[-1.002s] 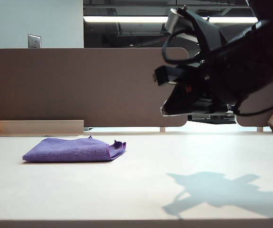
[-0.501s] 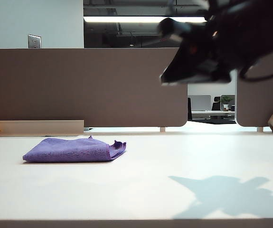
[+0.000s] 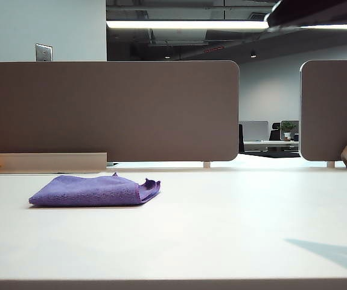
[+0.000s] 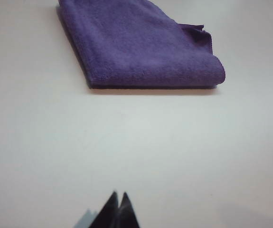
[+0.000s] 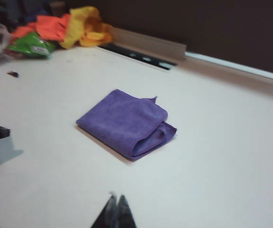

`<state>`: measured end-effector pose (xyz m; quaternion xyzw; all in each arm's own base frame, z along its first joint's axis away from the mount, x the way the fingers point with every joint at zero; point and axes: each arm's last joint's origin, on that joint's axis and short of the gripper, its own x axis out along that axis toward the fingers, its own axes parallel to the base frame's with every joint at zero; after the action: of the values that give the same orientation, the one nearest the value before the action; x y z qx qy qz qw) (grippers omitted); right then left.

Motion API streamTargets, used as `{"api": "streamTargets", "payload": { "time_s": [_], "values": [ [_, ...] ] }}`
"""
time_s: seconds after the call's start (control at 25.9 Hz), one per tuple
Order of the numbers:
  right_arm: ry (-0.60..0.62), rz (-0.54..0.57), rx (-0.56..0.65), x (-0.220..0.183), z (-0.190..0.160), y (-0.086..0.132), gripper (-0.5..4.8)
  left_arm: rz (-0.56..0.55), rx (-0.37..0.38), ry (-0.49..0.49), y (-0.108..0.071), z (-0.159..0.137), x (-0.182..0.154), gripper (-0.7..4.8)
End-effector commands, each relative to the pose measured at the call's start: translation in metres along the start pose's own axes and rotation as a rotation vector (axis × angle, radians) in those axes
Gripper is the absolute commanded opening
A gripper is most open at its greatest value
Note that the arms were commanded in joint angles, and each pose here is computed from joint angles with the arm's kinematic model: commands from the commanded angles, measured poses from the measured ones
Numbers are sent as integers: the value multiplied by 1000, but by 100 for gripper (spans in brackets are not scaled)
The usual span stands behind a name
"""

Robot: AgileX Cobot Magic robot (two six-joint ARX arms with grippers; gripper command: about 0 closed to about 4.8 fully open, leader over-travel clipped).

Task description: Fold the bottom of the cloth upward, then fold it vertically to form a square shape.

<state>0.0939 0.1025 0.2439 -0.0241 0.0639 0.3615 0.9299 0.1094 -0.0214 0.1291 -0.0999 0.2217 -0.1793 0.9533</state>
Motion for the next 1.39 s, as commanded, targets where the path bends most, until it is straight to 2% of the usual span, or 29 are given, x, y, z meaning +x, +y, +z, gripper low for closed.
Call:
{"api": "streamTargets", "payload": {
  "time_s": [0.04,0.39,0.54,0.69,0.85,1.31,1.39],
  "values": [
    [-24,20,-4,-16,-17,0,-2,-6,11,-13,0,2,0,-1],
    [-123,21,18,-35,-47,-3,-1,-7,11,-13,0,2,0,-1],
    [-89,27,25,-31,-68,-3,-1,-6,11,-13,0,2,0,-1],
    [-55,28,126,-28,-79,-3,0,-7,11,-13,0,2,0,-1],
    [-17,58,124,-27,-86,-2,0,-6,11,-13,0,2,0,-1],
    [174,41,104,-28,-105,-2,0,-6,11,-13,0,2,0,-1],
    [171,38,105,-28,-105,-3,0,-6,11,-13,0,2,0,-1]
  ]
}}
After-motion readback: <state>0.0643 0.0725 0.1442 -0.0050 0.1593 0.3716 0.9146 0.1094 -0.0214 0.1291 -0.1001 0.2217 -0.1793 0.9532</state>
